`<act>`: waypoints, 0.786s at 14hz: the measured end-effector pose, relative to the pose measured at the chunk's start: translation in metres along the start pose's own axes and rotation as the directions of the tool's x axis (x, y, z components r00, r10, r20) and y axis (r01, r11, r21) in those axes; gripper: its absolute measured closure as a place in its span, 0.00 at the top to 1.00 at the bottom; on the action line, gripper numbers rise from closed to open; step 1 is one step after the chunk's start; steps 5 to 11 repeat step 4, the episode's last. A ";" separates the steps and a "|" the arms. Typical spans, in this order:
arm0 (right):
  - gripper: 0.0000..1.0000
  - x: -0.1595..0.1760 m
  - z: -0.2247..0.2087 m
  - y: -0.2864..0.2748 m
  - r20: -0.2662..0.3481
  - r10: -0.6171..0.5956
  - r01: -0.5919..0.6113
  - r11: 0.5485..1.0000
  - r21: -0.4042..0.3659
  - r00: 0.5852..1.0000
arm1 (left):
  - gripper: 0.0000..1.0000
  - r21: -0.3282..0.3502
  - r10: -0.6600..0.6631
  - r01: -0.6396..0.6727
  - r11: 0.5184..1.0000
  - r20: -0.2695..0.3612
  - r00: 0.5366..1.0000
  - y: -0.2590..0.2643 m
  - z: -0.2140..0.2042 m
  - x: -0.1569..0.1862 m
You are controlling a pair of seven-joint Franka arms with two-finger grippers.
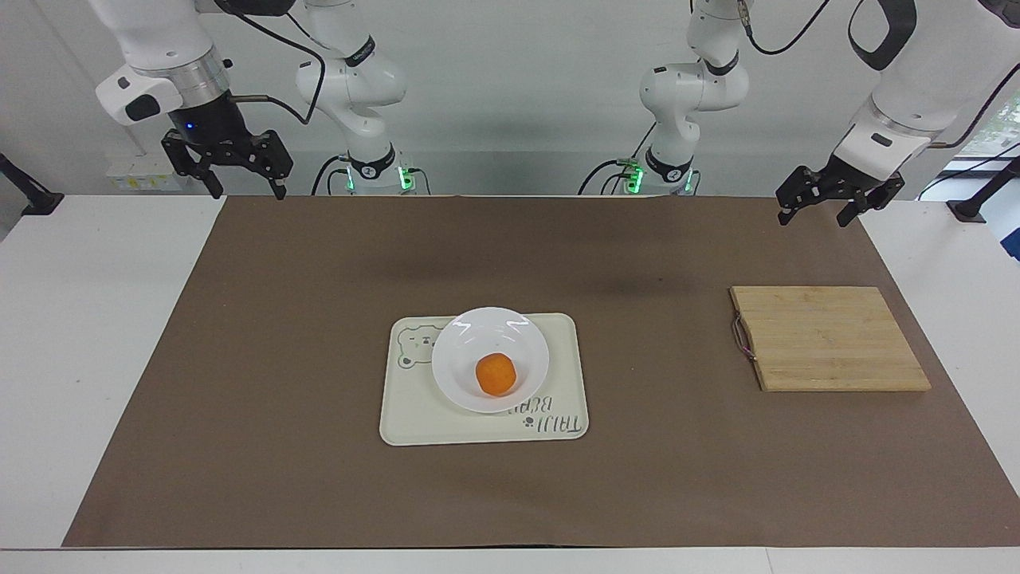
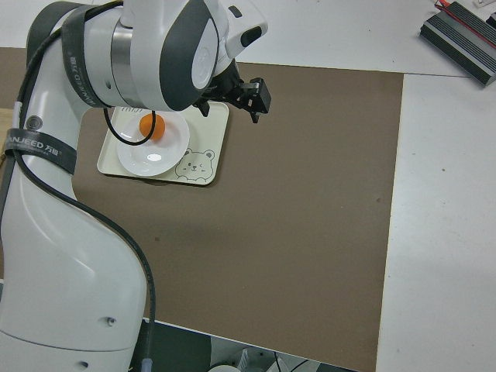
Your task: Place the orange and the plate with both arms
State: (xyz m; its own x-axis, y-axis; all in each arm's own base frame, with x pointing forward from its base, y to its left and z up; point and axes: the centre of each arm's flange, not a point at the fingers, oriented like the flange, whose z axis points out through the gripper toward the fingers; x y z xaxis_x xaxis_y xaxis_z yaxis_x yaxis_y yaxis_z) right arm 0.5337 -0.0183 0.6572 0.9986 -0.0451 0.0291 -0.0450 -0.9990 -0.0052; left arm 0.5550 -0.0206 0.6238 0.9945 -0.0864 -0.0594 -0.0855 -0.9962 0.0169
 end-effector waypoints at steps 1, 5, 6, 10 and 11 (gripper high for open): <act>1.00 0.000 0.000 0.000 0.000 0.000 0.000 1.000 -0.004 1.000 | 1.00 0.000 0.000 0.000 1.000 0.000 1.000 0.000 0.000 0.000; 1.00 0.000 0.000 0.002 0.000 -0.001 0.001 1.000 -0.026 1.000 | 1.00 0.000 0.000 0.000 1.000 0.000 1.000 0.000 0.000 0.000; 1.00 0.000 0.000 0.002 0.000 -0.001 0.001 1.000 -0.026 1.000 | 1.00 0.000 0.000 0.000 1.000 0.000 1.000 0.000 0.000 0.000; 1.00 0.000 0.000 0.002 0.000 -0.001 0.001 1.000 -0.026 1.000 | 1.00 0.000 0.000 0.000 1.000 0.000 1.000 0.000 0.000 0.000; 1.00 0.000 0.000 0.002 0.000 -0.001 0.001 1.000 -0.026 1.000 | 1.00 0.000 0.000 0.000 1.000 0.000 1.000 0.000 0.000 0.000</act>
